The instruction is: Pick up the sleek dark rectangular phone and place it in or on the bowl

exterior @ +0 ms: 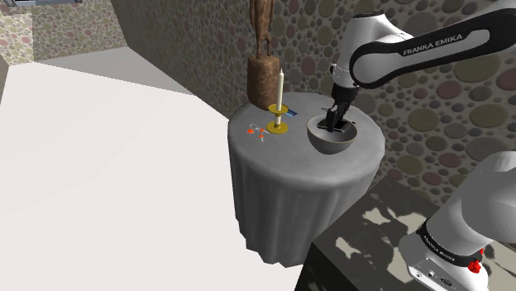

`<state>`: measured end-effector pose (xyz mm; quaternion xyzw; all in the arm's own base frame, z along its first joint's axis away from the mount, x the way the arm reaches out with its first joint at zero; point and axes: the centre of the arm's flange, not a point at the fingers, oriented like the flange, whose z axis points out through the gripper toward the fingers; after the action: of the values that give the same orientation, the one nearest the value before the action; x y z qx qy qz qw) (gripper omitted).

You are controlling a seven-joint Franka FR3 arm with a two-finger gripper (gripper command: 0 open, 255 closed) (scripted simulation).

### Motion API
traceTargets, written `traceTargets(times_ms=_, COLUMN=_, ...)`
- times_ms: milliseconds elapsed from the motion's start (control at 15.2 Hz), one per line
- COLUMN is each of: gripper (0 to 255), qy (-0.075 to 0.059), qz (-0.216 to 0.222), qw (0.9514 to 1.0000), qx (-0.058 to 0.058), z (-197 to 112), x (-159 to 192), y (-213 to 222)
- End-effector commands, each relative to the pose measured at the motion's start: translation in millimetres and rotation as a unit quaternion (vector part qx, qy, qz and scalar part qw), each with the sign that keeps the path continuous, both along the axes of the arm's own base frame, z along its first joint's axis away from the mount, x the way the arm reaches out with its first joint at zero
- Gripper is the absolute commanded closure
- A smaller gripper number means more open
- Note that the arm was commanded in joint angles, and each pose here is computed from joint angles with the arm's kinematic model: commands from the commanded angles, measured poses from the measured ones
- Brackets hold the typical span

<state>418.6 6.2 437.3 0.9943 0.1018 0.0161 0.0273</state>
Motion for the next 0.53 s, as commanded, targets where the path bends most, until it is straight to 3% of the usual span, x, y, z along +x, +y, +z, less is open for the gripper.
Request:
traceTargets(times_ms=0, gripper=255, qy=0.0, qz=0.0, qw=1.0, qx=0.0, z=-3.7, x=0.3, y=1.1)
traceTargets(times_ms=396, gripper=255, qy=0.0, qz=0.0, qw=1.0, qx=0.0, z=-3.7, x=0.3, y=1.1)
traceTargets(times_ms=462, gripper=0, qy=0.0, qz=0.0, qw=1.0, qx=0.0, z=-3.7, x=0.3, y=1.1)
